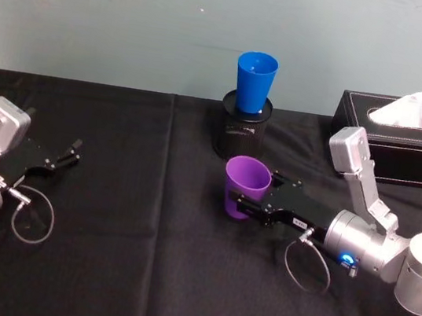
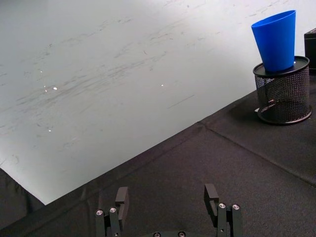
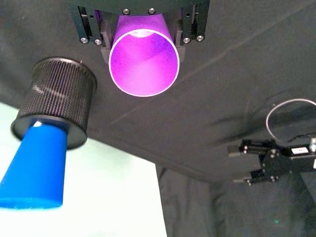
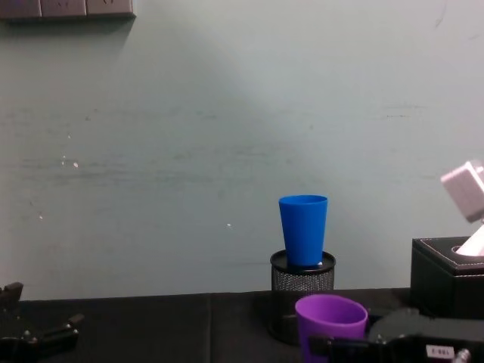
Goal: Pick up one cup with a gripper and tap it against the other cup.
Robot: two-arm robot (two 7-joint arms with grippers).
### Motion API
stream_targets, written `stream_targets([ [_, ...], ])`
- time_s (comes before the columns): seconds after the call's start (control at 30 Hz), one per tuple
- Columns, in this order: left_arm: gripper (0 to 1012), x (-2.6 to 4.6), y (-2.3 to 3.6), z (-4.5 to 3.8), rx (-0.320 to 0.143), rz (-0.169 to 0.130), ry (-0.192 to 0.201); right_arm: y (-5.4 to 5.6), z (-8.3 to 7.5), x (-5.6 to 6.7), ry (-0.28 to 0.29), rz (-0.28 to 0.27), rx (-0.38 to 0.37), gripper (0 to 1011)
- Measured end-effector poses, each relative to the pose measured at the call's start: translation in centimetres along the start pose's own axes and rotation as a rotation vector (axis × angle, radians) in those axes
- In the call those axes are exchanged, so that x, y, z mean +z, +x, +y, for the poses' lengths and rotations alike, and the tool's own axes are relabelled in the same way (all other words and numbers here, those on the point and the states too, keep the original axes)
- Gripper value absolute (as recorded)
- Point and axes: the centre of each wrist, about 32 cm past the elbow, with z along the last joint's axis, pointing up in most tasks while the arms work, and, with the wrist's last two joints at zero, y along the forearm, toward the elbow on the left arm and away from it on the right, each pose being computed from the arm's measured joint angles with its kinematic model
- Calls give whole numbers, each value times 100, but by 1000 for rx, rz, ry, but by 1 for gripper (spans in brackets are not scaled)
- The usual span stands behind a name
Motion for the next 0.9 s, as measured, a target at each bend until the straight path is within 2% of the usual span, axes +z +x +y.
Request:
stream_targets([
  [0.27, 1000, 0, 0, 0, 0, 0, 0, -44, -101, 222, 30, -32, -9, 726],
  [0.57, 1000, 0, 0, 0, 0, 0, 0, -88, -215, 460, 29, -39, -14, 726],
  [0.9, 1000, 0, 0, 0, 0, 0, 0, -97, -237, 503, 25, -33, -18, 726],
])
